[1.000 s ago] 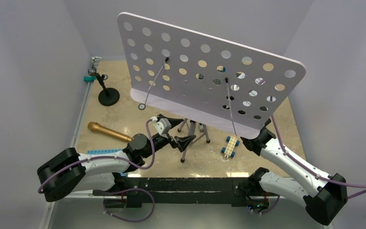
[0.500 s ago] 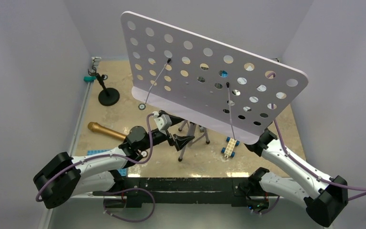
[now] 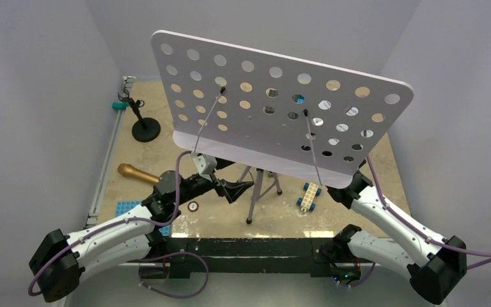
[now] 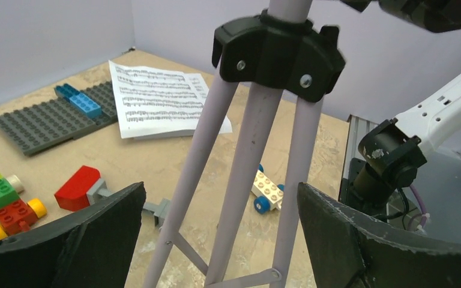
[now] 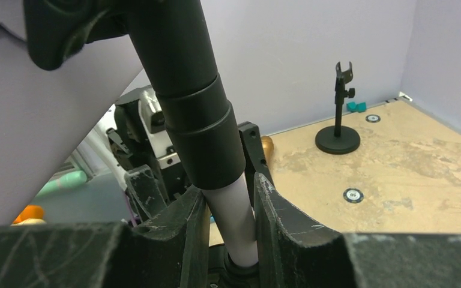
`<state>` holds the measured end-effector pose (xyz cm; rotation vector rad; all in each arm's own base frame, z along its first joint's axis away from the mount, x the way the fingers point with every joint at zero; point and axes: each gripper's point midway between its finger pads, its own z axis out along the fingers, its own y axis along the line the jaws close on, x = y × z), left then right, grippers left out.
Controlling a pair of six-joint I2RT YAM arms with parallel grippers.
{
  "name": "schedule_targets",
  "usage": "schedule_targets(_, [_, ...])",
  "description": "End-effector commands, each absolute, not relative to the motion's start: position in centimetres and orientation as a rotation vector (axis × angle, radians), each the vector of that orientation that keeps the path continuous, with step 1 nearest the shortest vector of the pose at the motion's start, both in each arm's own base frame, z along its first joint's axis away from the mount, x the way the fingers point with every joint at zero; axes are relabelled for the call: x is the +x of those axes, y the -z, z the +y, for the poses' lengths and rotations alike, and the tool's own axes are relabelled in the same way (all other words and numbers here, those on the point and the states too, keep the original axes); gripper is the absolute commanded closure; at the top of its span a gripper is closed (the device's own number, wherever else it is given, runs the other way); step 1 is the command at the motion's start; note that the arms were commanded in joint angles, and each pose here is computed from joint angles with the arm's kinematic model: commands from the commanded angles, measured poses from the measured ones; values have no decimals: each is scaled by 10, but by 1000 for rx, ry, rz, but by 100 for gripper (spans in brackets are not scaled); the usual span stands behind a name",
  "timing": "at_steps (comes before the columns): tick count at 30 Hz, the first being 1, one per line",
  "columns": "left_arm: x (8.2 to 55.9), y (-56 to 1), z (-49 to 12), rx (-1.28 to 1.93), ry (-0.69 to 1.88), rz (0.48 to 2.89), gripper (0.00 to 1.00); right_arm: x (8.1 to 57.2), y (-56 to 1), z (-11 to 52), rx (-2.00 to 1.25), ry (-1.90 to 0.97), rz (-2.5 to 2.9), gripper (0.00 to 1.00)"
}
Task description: Pack up the instrument practice props
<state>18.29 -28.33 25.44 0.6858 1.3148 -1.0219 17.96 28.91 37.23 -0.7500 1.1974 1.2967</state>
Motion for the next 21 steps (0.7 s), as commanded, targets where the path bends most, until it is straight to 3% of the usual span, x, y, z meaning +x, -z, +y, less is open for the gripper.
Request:
schedule_targets(1, [183, -256, -296, 706, 1082, 1335, 0, 163, -424, 283, -657, -1472, 1165, 100])
schedule_targets(11, [163, -278, -316, 798, 1263, 1170, 0, 160, -433, 282, -660, -1518, 1159, 100])
schedule_targets(21, [175, -268, -297, 721, 1156, 1221, 0, 165, -421, 276, -668, -1411, 1123, 100])
